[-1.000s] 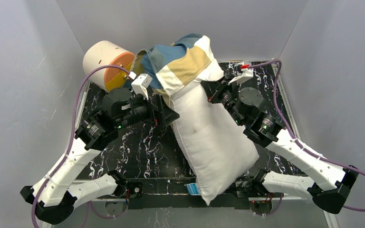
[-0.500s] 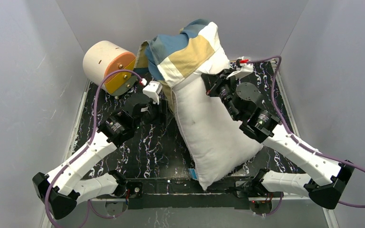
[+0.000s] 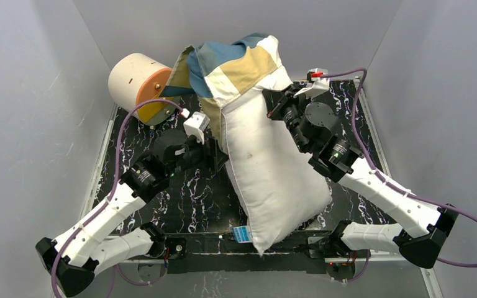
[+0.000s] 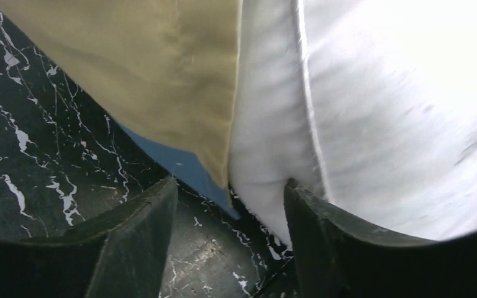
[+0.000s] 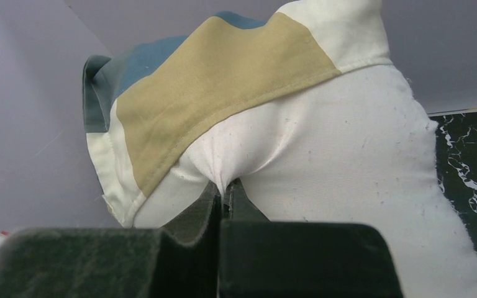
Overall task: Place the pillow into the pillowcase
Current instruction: Stuff the pillow into the pillowcase.
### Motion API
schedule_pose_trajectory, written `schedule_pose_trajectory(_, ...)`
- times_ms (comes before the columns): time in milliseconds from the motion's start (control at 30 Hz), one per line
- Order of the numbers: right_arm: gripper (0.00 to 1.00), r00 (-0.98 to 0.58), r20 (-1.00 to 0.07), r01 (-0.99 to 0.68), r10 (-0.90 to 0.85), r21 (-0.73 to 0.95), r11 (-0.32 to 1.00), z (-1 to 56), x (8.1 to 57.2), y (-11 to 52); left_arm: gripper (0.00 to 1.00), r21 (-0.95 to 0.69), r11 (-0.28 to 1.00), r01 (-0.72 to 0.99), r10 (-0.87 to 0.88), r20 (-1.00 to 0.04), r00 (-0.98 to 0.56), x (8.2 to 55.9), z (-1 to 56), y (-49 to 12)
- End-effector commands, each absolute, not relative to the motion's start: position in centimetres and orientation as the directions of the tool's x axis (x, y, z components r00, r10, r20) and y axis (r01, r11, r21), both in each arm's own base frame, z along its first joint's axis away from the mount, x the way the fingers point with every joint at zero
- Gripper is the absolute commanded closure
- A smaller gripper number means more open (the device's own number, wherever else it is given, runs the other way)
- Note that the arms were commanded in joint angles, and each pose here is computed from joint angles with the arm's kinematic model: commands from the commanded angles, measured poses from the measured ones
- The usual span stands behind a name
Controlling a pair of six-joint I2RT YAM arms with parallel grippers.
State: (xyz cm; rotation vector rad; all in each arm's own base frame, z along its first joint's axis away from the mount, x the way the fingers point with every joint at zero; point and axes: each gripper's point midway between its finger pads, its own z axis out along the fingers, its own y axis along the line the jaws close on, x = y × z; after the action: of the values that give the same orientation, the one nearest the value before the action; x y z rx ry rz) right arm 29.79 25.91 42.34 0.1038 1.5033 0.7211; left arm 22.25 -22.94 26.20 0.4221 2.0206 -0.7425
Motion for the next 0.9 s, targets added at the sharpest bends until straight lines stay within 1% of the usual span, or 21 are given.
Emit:
schedule_pose_trajectory(0,0.99,0.074,-0.619,-0.537,0.782,0.636,0.554,57.2,26.4,22.5,0.35,-0.261,0.782,0.566,0.073,-0.864,-0.499,21.5,23.9,-21.3)
schedule_pose_trajectory(133,0.99,0.068,-0.598,-0.551,0.798,0.645,0.530,57.9,26.0,22.2,0.28,-0.222,0.767,0.602,0.137,-0.860,-0.492,21.3,22.0,-21.4)
schedule_pose_trajectory(233,0.99,0.068,-0.588,-0.557,0.806,0.648,0.520,58.5,25.9,22.2,0.23,-0.221,0.769,0.600,0.138,-0.858,-0.494,21.6,21.1,-21.6)
schedule_pose_trajectory(333,0.99,0.057,-0.571,-0.571,0.819,0.655,0.496,58.9,25.8,22.5,0.12,-0.288,0.734,0.615,0.056,-0.877,-0.478,22.1,21.6,-23.3)
schedule_pose_trajectory(367,0.99,0.054,-0.566,-0.572,0.823,0.658,0.490,58.9,25.9,22.6,0.06,-0.316,0.720,0.618,0.015,-0.883,-0.469,22.4,22.1,-23.9)
schedule_pose_trajectory(400,0.99,0.050,-0.560,-0.572,0.827,0.663,0.483,58.9,26.0,22.7,0.02,-0.338,0.711,0.617,-0.021,-0.887,-0.462,22.7,22.5,-24.4)
schedule_pose_trajectory(500,0.99,0.038,-0.542,-0.574,0.840,0.676,0.462,58.9,26.1,22.9,0.02,-0.353,0.734,0.580,-0.101,-0.902,-0.420,24.7,22.8,-24.8)
schedule_pose_trajectory(600,0.99,0.033,-0.521,-0.580,0.853,0.685,0.441,59.4,26.0,22.9,0.02,-0.297,0.828,0.475,-0.112,-0.919,-0.379,27.3,21.5,-23.4)
schedule_pose_trajectory(700,0.99,0.043,-0.505,-0.579,0.862,0.691,0.433,60.0,26.0,22.6,0.02,-0.267,0.870,0.414,-0.134,-0.937,-0.322,29.1,21.4,-22.6)
schedule_pose_trajectory(733,0.99,0.046,-0.501,-0.577,0.864,0.693,0.432,60.2,26.0,22.5,0.05,-0.275,0.871,0.407,-0.153,-0.939,-0.307,29.4,21.8,-22.7)
schedule_pose_trajectory(767,0.99,0.052,-0.497,-0.573,0.866,0.695,0.434,60.4,26.1,22.3,0.15,-0.291,0.861,0.417,-0.173,-0.939,-0.297,29.5,22.3,-23.0)
schedule_pose_trajectory(800,0.99,0.062,-0.493,-0.568,0.868,0.697,0.437,60.5,26.2,22.2,0.34,-0.308,0.842,0.444,-0.187,-0.937,-0.295,29.3,23.0,-23.6)
schedule_pose_trajectory(833,0.99,0.077,-0.488,-0.561,0.870,0.700,0.442,60.5,26.4,21.9,0.67,-0.329,0.820,0.468,-0.200,-0.931,-0.304,28.9,23.5,-24.1)
schedule_pose_trajectory(867,0.99,0.095,-0.485,-0.554,0.869,0.700,0.451,60.5,26.6,21.7,0.88,-0.353,0.787,0.505,-0.210,-0.924,-0.319,28.2,24.1,-24.7)
